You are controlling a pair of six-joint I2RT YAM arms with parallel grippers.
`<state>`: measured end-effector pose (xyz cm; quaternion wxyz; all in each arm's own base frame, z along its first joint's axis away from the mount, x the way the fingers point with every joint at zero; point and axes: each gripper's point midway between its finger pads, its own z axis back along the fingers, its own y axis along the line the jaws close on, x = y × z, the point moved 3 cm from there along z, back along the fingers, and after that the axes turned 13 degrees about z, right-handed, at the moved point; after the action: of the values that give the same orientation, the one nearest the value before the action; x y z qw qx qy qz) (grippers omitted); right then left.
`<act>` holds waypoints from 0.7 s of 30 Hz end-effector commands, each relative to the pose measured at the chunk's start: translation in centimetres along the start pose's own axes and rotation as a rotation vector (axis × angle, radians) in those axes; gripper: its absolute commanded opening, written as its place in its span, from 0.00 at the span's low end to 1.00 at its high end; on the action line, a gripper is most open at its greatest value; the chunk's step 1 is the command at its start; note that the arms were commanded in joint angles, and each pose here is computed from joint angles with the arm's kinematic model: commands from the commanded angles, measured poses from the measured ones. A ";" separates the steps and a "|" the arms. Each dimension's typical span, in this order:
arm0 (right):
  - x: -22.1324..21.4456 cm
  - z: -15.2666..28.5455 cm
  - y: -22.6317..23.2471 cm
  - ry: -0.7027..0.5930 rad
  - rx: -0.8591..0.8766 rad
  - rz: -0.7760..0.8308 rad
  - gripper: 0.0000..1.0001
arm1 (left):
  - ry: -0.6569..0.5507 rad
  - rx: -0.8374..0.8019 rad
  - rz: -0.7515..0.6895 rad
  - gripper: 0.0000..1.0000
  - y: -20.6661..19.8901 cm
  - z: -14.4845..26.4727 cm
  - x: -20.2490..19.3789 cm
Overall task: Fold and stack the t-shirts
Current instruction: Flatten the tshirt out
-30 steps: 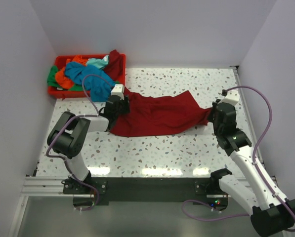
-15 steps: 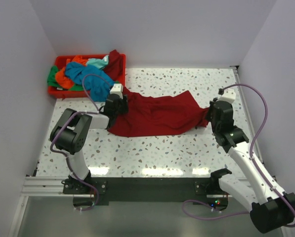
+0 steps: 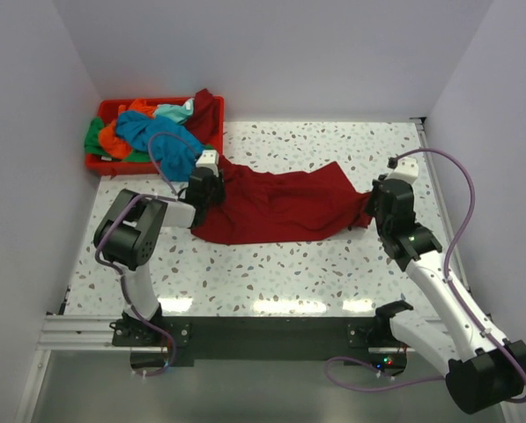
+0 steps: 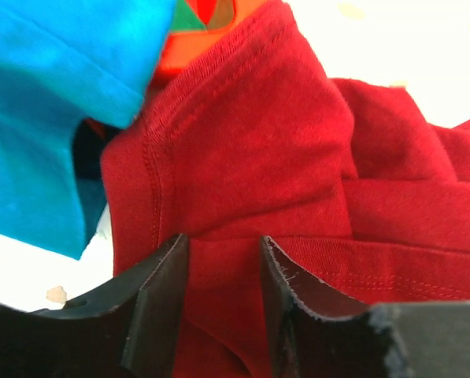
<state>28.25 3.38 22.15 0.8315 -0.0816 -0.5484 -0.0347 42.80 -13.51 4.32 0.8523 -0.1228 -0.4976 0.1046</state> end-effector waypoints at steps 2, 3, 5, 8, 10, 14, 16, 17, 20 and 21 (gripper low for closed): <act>2.3 0.1 0.2 -0.071 0.010 -0.039 0.10 | -0.028 -0.018 -0.003 0.43 -0.4 -0.3 1.3; 2.3 0.1 0.2 -0.072 0.012 -0.039 0.10 | -0.030 -0.019 -0.004 0.39 -0.4 -0.2 1.3; 2.3 0.1 0.2 -0.073 0.012 -0.038 0.10 | -0.032 -0.018 -0.002 0.34 -0.4 -0.1 1.3; 2.2 0.1 0.2 -0.068 0.013 -0.037 0.10 | -0.034 -0.017 -0.003 0.26 -0.4 0.2 1.5; 2.3 0.1 0.2 -0.068 0.011 -0.037 0.10 | -0.041 -0.023 0.000 0.16 -0.5 0.5 1.9; 2.4 0.3 -0.1 -0.067 -0.001 -0.038 0.10 | -0.075 -0.028 0.004 0.00 -0.7 1.8 3.1; 2.5 0.5 -0.2 -0.070 -0.004 -0.039 0.10 | -0.132 -0.045 0.015 0.00 -1.2 3.2 5.1; 2.6 0.6 -0.3 -0.073 -0.005 -0.040 0.11 | -0.145 -0.049 0.015 0.00 -1.3 3.8 5.5; 2.6 0.8 -0.4 -0.078 -0.006 -0.042 0.11 | -0.202 -0.066 0.017 0.00 -1.7 5.7 7.7; 2.5 0.7 -0.4 -0.072 -0.008 -0.038 0.11 | -0.226 -0.073 0.015 0.00 -1.9 6.5 8.6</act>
<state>28.22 3.35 22.23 0.8307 -0.0817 -0.5495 -0.0354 41.27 -12.98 10.86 0.8201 -0.1465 -0.5433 0.1043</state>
